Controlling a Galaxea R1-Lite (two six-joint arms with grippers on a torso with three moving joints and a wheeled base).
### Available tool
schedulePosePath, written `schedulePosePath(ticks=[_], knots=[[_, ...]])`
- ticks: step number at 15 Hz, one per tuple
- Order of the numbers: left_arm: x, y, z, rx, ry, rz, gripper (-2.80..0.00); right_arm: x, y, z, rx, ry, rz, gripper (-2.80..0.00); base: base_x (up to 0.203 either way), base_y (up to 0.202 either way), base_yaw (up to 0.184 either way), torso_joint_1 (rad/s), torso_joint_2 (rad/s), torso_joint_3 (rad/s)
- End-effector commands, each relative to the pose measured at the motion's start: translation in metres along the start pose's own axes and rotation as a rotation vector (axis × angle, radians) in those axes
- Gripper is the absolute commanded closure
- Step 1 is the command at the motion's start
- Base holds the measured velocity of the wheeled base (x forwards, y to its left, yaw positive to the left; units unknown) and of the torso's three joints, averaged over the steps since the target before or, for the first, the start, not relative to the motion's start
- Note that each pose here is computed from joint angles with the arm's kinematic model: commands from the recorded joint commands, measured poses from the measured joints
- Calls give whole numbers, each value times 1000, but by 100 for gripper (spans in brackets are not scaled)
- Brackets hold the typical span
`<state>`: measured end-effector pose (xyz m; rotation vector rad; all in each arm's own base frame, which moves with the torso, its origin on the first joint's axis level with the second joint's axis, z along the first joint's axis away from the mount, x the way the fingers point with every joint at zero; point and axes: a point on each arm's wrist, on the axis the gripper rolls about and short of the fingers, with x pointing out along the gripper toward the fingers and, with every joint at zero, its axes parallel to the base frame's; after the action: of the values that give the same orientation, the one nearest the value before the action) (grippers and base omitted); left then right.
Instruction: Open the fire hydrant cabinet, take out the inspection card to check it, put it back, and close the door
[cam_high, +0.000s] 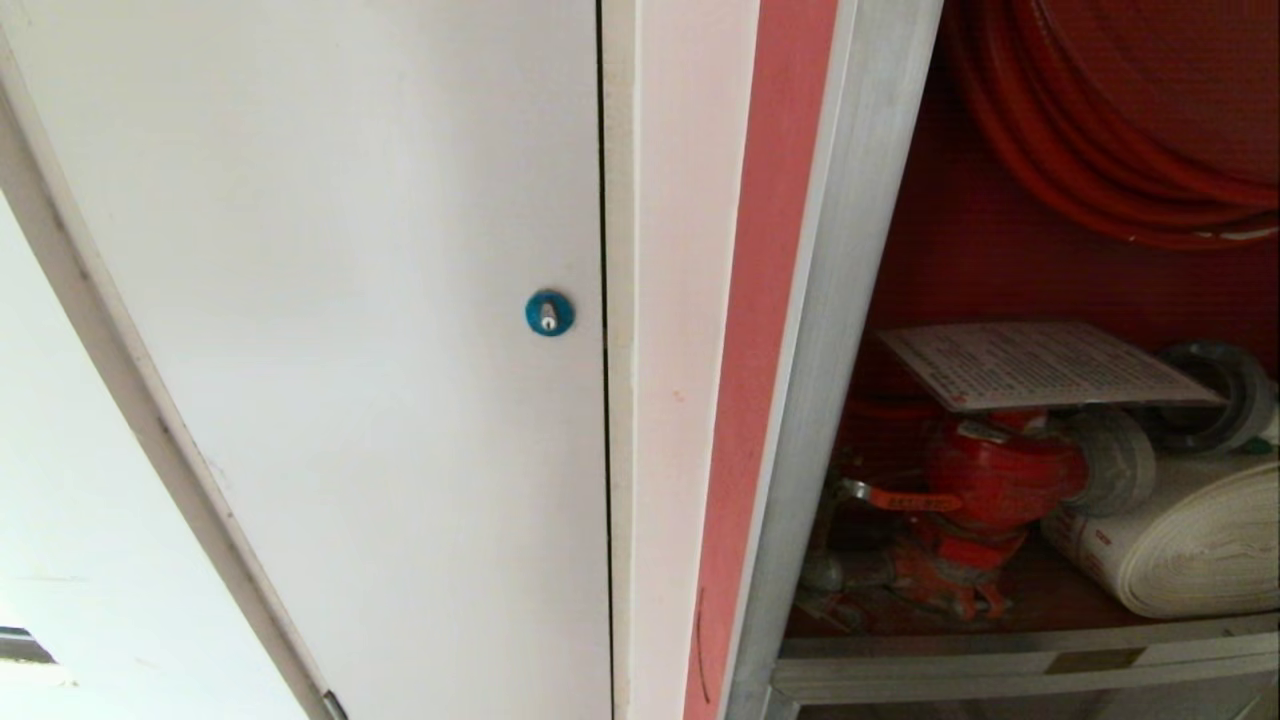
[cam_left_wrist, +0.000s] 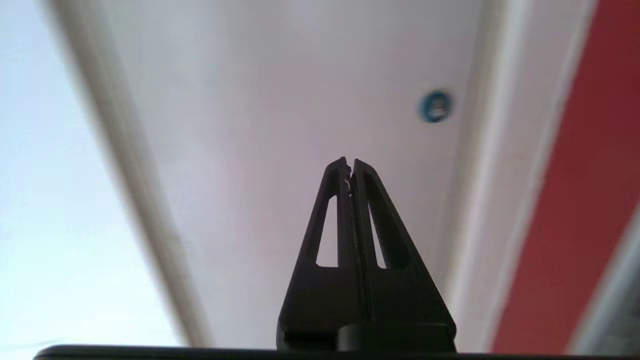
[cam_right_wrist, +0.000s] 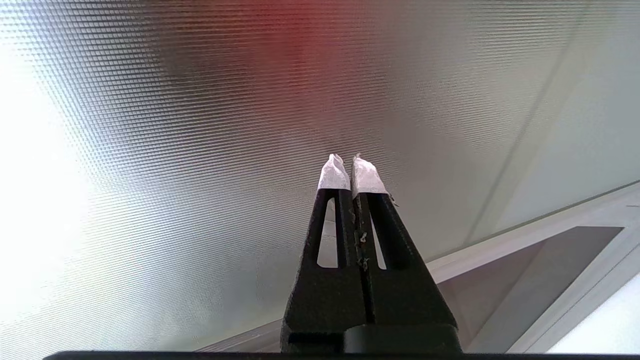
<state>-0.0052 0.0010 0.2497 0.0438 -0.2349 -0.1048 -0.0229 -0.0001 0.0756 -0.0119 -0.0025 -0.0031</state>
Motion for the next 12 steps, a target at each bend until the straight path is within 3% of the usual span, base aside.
schedulePosePath(ticks=[1,6,8,12], knots=[[-27,1,-1,61,-50,44,0,0,0,0,0,-1,0,0,0,0,0,0,0,0],[-45,-5,-9,183,-71,187,0,0,0,0,0,-1,0,0,0,0,0,0,0,0],[-57,-7,-29,225,-80,192,0,0,0,0,0,-1,0,0,0,0,0,0,0,0],[-69,-10,-82,232,-47,182,0,0,0,0,0,-1,0,0,0,0,0,0,0,0]])
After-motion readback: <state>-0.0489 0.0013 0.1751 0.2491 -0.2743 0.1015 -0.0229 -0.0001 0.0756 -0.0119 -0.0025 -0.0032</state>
